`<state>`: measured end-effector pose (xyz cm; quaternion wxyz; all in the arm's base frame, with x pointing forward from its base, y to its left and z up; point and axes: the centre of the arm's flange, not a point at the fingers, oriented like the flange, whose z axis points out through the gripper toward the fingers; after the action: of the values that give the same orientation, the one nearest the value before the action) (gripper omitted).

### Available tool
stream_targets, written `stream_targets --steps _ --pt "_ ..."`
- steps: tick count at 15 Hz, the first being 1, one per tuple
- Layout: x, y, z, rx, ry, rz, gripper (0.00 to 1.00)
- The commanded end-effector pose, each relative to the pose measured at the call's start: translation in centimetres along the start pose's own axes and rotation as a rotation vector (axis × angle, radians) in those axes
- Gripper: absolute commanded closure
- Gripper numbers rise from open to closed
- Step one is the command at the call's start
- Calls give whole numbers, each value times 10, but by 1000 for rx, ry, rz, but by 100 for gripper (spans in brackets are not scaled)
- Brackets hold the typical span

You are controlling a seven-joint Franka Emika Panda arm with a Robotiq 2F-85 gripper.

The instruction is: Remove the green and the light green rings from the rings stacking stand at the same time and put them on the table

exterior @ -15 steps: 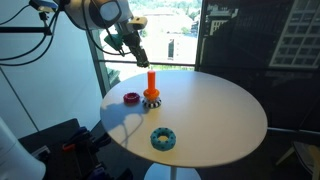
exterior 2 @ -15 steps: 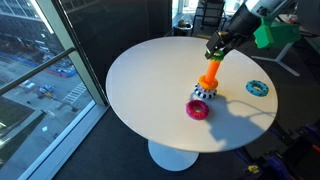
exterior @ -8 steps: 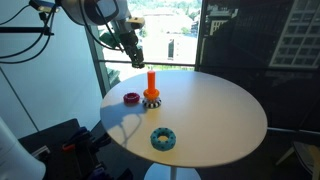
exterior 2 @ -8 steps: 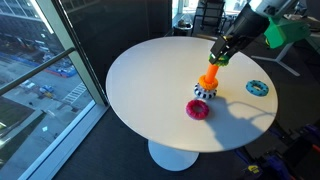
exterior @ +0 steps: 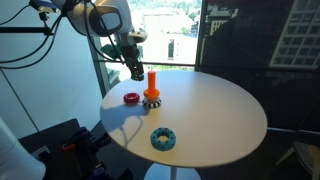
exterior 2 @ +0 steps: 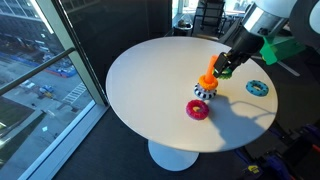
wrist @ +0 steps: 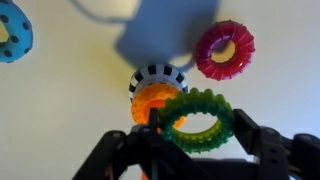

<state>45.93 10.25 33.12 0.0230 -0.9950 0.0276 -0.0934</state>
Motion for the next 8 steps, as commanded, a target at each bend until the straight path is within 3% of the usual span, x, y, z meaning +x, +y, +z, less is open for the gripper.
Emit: stream_targets --steps 1,8 --pt "-3 11 21 -35 -39 -11 51" --pt "-16 27 57 -64 -126 -27 51"
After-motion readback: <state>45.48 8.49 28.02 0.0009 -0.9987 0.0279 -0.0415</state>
